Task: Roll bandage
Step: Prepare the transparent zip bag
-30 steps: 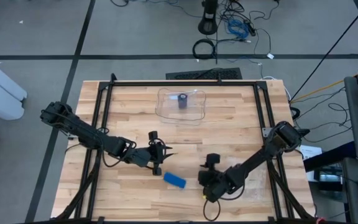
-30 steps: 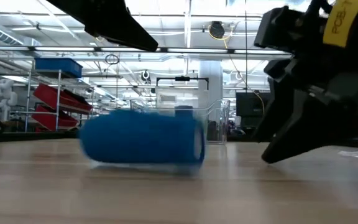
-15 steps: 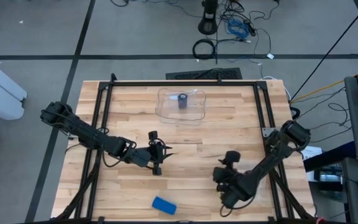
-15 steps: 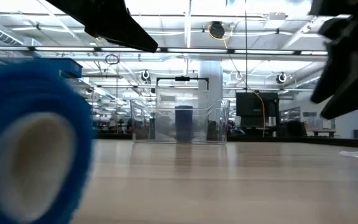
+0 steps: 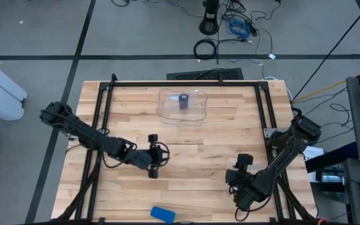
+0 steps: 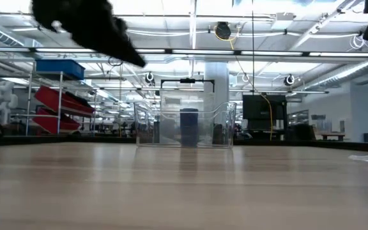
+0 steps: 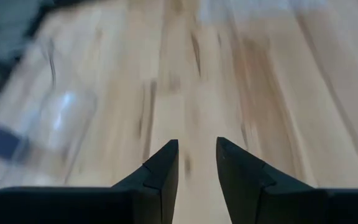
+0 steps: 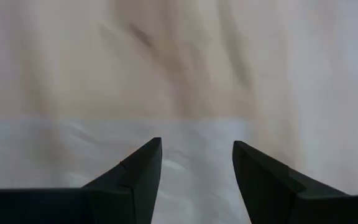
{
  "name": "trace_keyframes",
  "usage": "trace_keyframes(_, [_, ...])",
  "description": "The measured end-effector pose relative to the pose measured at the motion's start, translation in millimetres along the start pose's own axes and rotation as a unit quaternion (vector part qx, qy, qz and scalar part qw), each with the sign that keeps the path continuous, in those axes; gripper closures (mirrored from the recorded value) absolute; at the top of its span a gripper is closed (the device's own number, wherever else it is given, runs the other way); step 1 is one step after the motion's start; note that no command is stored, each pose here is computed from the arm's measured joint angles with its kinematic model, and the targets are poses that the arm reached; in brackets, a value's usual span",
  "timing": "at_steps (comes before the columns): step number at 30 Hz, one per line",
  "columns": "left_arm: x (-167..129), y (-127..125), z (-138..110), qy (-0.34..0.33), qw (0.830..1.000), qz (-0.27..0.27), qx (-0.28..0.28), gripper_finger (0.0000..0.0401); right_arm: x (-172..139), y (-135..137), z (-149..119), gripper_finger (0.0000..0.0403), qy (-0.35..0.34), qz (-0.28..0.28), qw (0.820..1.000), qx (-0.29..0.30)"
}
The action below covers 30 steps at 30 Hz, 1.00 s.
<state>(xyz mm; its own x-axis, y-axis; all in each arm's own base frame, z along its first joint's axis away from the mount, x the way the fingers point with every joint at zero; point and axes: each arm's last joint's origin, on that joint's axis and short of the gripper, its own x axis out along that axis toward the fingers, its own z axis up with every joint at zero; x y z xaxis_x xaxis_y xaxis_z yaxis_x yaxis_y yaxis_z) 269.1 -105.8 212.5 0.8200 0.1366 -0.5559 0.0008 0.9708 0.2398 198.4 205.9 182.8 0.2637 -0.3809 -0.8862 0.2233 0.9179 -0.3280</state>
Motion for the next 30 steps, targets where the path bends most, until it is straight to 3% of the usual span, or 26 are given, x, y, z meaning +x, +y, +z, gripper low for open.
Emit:
trace_keyframes(4, [-19.4, 1.4, -9.6, 0.057, 0.998, -0.005, -0.021, 0.0288, -9.4, 14.6, 14.4, 0.0220, -0.076, 0.109, 0.991, 0.006])
trace_keyframes(6, [-27.6, 0.4, -8.2, 0.053, 0.998, -0.005, -0.041, 0.0288, -14.0, 15.3, 17.7, 0.0220, -0.093, 0.129, 0.987, -0.006])
trace_keyframes(9, [-36.5, -5.1, -3.8, 0.029, 0.998, -0.017, -0.048, 0.0288, -15.3, 3.5, 15.3, 0.0220, -0.068, 0.105, 0.992, -0.008])
trace_keyframes(16, [-46.5, -6.7, 6.6, -0.023, 0.999, -0.016, -0.032, 0.0288, -8.4, -32.5, 0.3, 0.0220, 0.079, -0.008, 0.997, -0.005])
trace_keyframes(23, [-46.5, -5.3, 7.3, -0.025, 0.999, -0.012, -0.037, 0.0288, 23.3, -56.8, -14.8, 0.0220, 0.144, 0.033, 0.989, 0.001])
trace_keyframes(27, [-46.5, -5.7, 7.2, -0.025, 0.999, -0.014, -0.039, 0.0288, 38.4, -78.7, -27.4, 0.0220, 0.133, 0.052, 0.989, 0.037])
trace_keyframes(30, [-46.5, -5.6, 7.2, -0.025, 0.998, -0.013, -0.049, 0.0288, 46.8, -90.9, -35.2, 0.0220, 0.110, 0.099, 0.986, 0.072])
